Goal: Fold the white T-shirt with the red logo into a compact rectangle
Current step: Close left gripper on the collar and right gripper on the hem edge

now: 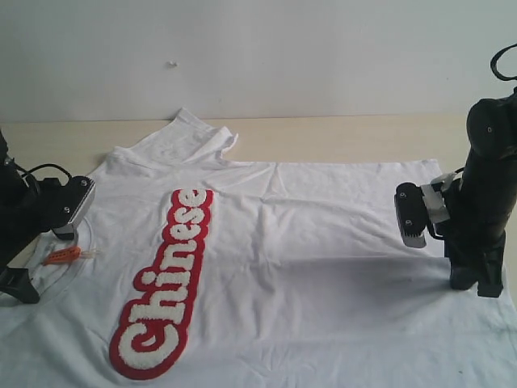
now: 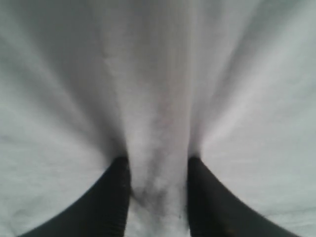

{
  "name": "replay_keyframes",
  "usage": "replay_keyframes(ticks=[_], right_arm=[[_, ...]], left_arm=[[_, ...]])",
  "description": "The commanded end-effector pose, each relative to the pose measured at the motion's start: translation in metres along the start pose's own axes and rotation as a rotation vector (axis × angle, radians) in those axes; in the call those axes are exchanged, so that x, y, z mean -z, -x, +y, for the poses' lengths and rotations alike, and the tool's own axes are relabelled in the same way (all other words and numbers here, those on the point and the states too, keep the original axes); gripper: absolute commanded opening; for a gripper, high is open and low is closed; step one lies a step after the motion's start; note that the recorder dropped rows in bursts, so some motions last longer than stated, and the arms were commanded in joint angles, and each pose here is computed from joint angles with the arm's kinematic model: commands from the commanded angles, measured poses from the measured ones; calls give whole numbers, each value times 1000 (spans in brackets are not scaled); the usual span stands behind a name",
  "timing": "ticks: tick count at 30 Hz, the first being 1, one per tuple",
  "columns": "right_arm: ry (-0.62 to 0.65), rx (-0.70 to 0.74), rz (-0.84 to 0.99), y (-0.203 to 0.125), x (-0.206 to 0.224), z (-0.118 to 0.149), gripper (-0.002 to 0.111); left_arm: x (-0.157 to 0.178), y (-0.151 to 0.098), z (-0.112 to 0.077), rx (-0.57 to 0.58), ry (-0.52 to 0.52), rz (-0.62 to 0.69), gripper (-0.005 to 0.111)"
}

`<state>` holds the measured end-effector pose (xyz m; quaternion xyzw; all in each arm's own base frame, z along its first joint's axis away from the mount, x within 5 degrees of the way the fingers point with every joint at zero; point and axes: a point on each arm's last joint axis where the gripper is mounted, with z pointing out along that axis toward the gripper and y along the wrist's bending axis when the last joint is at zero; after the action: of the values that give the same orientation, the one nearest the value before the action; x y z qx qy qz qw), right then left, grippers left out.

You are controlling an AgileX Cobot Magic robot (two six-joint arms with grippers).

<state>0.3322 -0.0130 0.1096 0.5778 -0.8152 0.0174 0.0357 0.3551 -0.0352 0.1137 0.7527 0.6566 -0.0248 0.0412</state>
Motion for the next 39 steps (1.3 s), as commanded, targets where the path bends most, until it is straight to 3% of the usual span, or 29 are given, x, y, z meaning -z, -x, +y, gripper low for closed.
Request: replay_keyframes(ticks=[1, 4, 12, 24, 26, 29, 32, 36, 39], right_arm=[[-22, -1, -5, 0, -15, -3, 14], [-22, -1, -5, 0, -15, -3, 1], [-22, -7, -5, 1, -15, -3, 0], [-21, -21, -6, 1, -15, -2, 0], [-21, -21, -6, 1, -15, -2, 0], [-21, -26, -6, 1, -15, -2, 0], [-21, -32, -6, 1, -15, -2, 0], [-21, -42, -6, 1, -15, -2, 0], [-21, -45, -6, 1, -15, -2, 0]], left_arm=[[-6, 2, 3, 17, 24, -6, 82], [-6, 2, 4, 18, 26, -6, 59], [-6, 2, 4, 37, 34, -5, 3], [-2, 2, 6, 94, 60, -6, 0], [4, 3, 7, 95, 89, -4, 5], [11, 3, 8, 114, 115, -9, 22], [12, 4, 8, 154, 115, -18, 53], [11, 5, 4, 151, 67, -22, 106], [14, 5, 0, 111, 34, -18, 104]])
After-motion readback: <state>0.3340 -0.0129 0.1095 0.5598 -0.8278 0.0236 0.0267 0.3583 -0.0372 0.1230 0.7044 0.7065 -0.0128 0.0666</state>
